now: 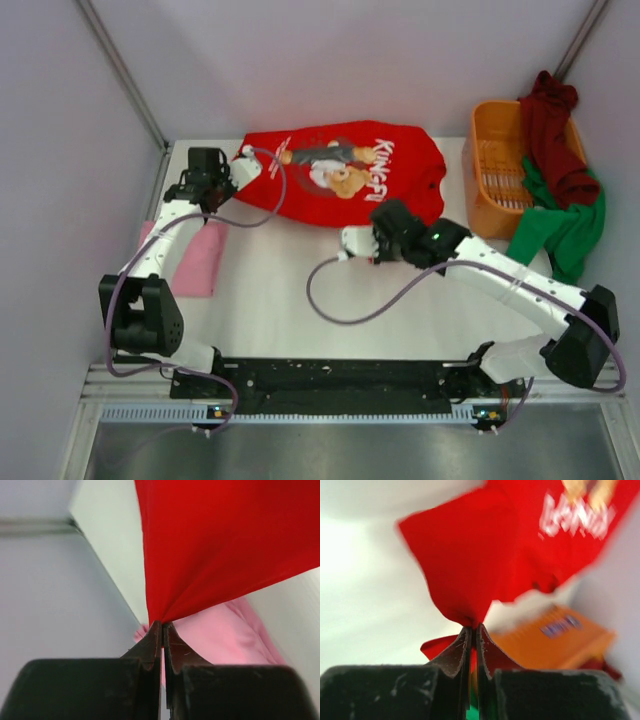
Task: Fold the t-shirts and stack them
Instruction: Flatten out the tshirt, then fold the flattened tshirt in 1/3 of the way
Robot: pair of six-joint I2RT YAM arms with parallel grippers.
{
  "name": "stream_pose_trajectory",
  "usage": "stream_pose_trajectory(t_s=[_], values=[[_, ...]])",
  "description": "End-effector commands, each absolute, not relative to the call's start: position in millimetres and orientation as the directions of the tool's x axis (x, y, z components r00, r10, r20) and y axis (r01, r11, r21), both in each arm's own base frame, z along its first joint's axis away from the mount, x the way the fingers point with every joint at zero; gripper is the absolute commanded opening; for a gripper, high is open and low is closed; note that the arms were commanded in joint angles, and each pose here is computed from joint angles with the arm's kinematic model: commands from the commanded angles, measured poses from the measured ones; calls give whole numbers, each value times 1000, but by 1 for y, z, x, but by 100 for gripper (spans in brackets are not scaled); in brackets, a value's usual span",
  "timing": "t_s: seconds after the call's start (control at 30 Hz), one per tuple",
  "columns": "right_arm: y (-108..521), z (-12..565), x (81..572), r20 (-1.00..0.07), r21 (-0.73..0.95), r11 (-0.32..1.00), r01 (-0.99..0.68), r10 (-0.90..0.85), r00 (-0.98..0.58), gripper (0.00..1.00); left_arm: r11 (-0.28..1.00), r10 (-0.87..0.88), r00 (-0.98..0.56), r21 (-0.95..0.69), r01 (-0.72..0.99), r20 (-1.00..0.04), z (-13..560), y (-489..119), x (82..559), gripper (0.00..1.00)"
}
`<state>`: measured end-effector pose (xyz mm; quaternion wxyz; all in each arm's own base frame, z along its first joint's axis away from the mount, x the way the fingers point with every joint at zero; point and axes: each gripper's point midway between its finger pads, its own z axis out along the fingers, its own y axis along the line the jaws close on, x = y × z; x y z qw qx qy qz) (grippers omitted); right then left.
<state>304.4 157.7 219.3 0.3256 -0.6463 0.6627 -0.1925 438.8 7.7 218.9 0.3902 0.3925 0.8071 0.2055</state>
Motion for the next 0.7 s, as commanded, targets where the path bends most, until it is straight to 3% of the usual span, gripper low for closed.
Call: stream_pose_trajectory(t_s=[0.0, 0.07, 0.2, 0.3, 0.4, 0.5, 0.67], values=[[209, 153, 219, -255, -416, 4, -909, -960, 113, 0, 583, 798, -479, 667, 464, -365, 184, 45, 399, 0], [216, 124, 199, -253, -303, -6, -953, -964, 87, 0, 587, 794, -507, 642, 493, -336, 160, 49, 386, 0], [193, 84, 174, -129, -164, 0, -987, -991, 21, 0, 587, 801, -523, 555, 590, -291, 131, 46, 355, 0], [183, 82, 146, -128, -50, -25, -998, -991, 31, 0, 574, 814, -519, 501, 648, -261, 120, 44, 332, 0], [155, 85, 129, -48, -2, -30, -1000, -998, 30, 0, 573, 817, -527, 437, 693, -235, 115, 41, 310, 0], [131, 93, 136, -3, -69, 10, -998, -1000, -10, 0, 578, 815, -534, 363, 731, -224, 112, 34, 290, 0], [130, 114, 205, -102, -345, 59, -937, -994, -25, 0, 607, 793, -519, 356, 710, -318, 122, 20, 305, 0]])
